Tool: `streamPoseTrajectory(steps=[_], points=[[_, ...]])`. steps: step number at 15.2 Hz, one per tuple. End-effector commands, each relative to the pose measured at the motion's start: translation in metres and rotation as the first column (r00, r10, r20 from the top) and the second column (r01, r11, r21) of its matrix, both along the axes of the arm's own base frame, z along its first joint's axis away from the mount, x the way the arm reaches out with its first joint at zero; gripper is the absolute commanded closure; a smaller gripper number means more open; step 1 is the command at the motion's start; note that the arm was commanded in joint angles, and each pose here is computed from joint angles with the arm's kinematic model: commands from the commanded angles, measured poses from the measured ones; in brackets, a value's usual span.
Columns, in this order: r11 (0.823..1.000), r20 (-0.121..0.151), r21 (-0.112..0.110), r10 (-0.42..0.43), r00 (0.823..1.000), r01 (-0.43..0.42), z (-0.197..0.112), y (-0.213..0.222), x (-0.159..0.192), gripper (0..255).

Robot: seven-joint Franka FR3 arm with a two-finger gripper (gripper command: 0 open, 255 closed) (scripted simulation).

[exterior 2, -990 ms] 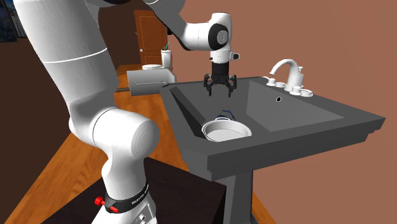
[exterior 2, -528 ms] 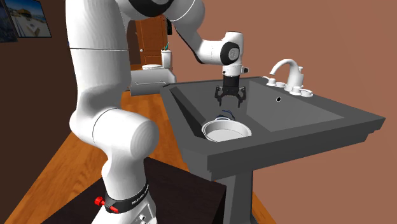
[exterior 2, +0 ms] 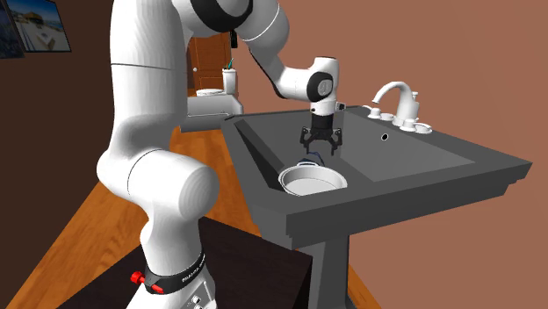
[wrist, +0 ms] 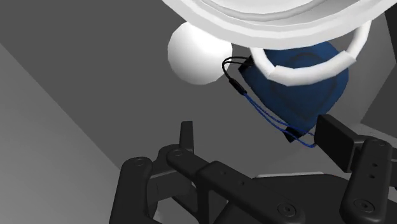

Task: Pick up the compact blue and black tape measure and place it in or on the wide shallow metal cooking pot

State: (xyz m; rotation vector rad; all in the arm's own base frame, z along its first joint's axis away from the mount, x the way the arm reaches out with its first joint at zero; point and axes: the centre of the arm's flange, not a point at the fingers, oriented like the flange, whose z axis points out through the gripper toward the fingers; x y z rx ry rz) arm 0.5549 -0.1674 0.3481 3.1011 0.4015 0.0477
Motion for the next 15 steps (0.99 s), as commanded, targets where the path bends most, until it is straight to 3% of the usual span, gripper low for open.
streamPoseTrajectory(steps=[1, 8, 9, 15], points=[[1.0, -0.023, 0.003, -0.001, 1.0, 0.001, -0.0194, 0.0001, -0.0026, 0], [1.0, -0.023, 0.003, -0.001, 1.0, 0.001, -0.0194, 0.0001, -0.0026, 0], [1.0, -0.023, 0.003, -0.001, 1.0, 0.001, -0.0177, 0.0002, -0.0022, 255], [1.0, -0.023, 0.003, -0.001, 1.0, 0.001, -0.0183, 0.0008, -0.0025, 255]])
